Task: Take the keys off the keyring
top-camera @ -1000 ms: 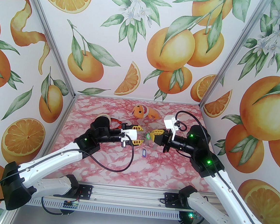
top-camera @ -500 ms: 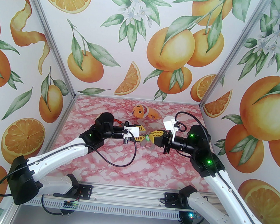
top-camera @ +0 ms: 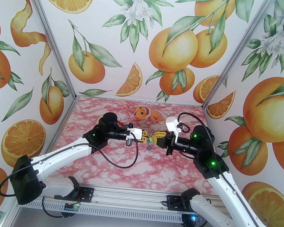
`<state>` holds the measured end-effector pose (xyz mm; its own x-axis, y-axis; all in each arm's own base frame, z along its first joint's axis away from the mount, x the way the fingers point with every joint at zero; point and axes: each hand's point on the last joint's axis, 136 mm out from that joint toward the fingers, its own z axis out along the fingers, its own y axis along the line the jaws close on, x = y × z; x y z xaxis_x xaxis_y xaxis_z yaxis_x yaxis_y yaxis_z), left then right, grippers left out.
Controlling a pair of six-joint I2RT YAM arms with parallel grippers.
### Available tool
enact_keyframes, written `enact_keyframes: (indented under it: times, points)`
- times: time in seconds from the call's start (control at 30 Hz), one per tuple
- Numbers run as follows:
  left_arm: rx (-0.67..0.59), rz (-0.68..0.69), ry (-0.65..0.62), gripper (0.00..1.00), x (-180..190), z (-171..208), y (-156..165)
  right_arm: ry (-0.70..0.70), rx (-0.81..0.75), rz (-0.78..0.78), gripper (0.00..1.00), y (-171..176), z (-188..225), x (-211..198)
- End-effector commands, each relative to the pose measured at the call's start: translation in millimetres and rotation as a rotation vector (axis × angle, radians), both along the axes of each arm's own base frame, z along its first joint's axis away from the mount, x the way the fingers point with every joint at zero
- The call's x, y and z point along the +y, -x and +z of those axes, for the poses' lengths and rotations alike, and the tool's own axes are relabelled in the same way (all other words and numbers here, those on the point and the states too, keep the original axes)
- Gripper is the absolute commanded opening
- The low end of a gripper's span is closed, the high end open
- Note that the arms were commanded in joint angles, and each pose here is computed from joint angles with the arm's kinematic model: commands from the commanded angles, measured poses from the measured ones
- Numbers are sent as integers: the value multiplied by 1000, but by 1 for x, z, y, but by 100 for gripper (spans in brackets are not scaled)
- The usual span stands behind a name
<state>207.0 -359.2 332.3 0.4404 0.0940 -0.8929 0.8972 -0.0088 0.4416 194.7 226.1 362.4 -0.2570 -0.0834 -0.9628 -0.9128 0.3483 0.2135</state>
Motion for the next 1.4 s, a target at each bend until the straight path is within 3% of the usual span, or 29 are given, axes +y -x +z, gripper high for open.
enact_keyframes:
  times: [0.0, 0.43, 0.67, 1.03, 1.37]
  points:
    - [2, -1, 54, 7, 4, 25, 5, 23, -64, -37, 0, -3, 10, -4]
    - [202, 53, 75, 0, 2, 39, 11, 60, -213, -142, 0, -3, 20, -7]
    - [349, 86, 85, 0, -2, 45, 12, 113, -321, -211, 0, -2, 22, -12]
    - [512, 161, 125, 0, 0, 49, 2, 180, -383, -180, 0, 6, 13, -6]
    - [625, 134, 159, 0, -3, 59, 6, 269, -520, -264, 0, -1, 10, -11]
